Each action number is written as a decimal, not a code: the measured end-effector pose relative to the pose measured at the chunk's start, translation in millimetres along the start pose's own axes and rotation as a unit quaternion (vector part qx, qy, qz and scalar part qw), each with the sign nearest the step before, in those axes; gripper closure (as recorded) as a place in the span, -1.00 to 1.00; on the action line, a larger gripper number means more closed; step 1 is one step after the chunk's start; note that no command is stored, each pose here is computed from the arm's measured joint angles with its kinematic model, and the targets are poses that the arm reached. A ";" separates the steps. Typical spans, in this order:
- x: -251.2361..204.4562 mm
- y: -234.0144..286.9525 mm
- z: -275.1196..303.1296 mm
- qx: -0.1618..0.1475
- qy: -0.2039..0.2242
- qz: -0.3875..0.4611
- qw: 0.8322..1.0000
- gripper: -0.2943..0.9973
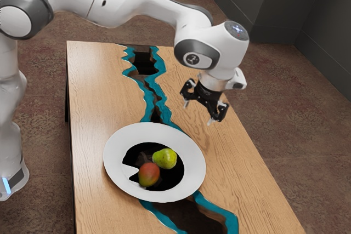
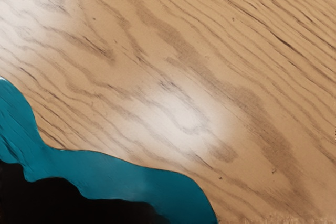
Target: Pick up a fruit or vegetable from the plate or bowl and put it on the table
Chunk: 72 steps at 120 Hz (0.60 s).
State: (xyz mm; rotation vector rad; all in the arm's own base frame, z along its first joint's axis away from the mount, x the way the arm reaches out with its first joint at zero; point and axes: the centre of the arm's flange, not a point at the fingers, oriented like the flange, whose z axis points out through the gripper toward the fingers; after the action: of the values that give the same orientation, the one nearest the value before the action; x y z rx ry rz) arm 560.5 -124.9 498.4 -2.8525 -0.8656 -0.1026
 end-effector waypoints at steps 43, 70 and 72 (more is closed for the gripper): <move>-31.9 -36.9 24.9 -0.039 -0.018 0.202 0.978 -0.54; -89.3 12.9 40.8 -0.078 -0.018 0.334 0.939 -0.54; -88.9 11.7 43.1 -0.080 -0.020 0.336 0.938 -0.54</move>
State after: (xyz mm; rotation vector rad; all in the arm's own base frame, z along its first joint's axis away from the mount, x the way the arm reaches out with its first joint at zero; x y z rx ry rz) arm 494.1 -175.7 444.6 -3.1298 0.1562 -0.0310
